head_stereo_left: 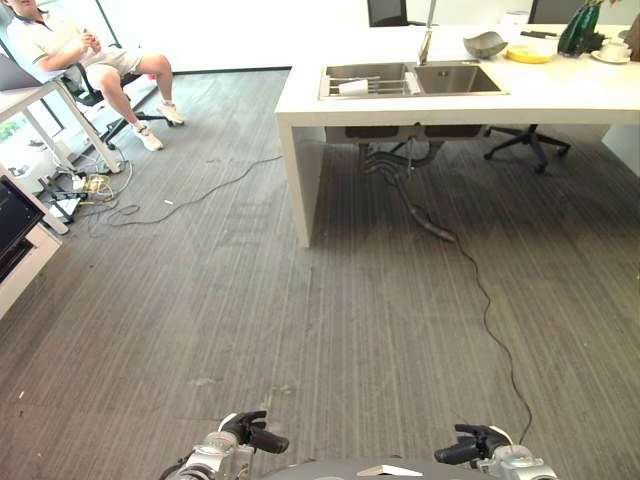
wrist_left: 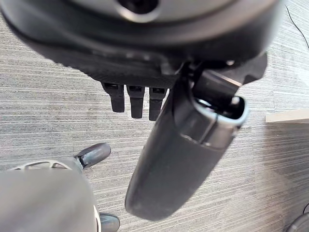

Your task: Place the dishes in the dishwasher.

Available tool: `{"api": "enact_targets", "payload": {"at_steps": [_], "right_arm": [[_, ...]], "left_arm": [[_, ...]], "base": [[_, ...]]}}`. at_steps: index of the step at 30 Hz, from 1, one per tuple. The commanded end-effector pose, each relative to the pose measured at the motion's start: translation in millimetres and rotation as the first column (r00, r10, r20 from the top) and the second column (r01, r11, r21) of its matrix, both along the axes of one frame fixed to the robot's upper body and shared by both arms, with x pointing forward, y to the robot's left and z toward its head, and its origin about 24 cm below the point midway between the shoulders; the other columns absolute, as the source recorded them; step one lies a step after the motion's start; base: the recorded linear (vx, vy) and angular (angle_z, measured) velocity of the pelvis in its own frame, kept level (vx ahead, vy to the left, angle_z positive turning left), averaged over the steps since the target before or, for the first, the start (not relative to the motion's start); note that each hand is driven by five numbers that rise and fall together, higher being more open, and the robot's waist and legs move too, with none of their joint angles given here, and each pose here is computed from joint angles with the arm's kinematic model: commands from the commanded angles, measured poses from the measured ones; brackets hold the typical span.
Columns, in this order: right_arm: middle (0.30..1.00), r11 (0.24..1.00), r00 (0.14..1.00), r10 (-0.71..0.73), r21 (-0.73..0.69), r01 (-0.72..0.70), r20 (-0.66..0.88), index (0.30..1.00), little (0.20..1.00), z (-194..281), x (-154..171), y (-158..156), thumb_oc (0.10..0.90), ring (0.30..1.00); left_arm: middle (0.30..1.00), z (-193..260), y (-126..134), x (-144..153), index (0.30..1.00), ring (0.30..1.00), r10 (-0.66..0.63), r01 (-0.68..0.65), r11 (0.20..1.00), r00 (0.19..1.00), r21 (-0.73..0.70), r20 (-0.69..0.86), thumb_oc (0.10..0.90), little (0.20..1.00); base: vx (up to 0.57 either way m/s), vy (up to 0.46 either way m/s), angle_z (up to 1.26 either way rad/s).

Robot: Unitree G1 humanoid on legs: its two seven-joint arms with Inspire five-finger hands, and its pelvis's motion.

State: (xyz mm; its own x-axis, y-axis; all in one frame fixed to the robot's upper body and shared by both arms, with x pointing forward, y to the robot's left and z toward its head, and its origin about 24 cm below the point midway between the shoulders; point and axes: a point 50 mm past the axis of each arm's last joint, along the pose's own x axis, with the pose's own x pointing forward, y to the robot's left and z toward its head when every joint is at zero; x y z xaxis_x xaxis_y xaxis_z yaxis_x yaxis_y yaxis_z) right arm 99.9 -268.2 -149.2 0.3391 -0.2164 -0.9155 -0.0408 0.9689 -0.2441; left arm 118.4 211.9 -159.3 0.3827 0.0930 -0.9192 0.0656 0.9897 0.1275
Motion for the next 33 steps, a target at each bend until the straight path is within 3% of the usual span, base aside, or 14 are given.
{"api": "enact_targets", "payload": {"at_steps": [1, 8, 22, 33], "right_arm": [[0.900, 0.999, 0.994, -0.032, -0.003, 0.033, 0.105, 0.900, 0.900, 10.2, 34.5, -1.8, 0.800, 0.900], [0.900, 1.000, 0.995, -0.031, 0.002, 0.031, 0.095, 0.900, 0.900, 8.2, 30.3, 0.2, 0.800, 0.900], [0.900, 1.000, 0.988, 0.006, -0.004, -0.006, 0.156, 0.900, 0.900, 18.4, 56.4, 0.3, 0.800, 0.900], [0.900, 0.998, 0.989, -0.060, 0.012, 0.059, 0.133, 0.900, 0.900, 14.4, 40.3, -5.5, 0.800, 0.900]], "left_arm": [[0.900, 12.6, -12.5, 43.2, 0.900, 0.900, -0.053, 0.053, 0.999, 0.991, 0.002, 0.122, 0.800, 0.900], [0.900, 12.3, -15.7, 42.5, 0.900, 0.900, 0.003, 0.001, 1.000, 0.991, -0.031, 0.133, 0.800, 0.900], [0.900, 31.5, -19.5, 77.9, 0.900, 0.900, 0.005, 0.013, 0.998, 0.963, -0.062, 0.271, 0.800, 0.900], [0.900, 40.1, -5.7, 91.0, 0.900, 0.900, -0.050, 0.050, 0.999, 0.955, 0.007, 0.294, 0.800, 0.900]], "base": [[0.00, 0.000, 0.00], [0.02, 0.017, 0.00], [0.03, 0.101, -0.07], [0.27, -0.059, 0.13]]}}
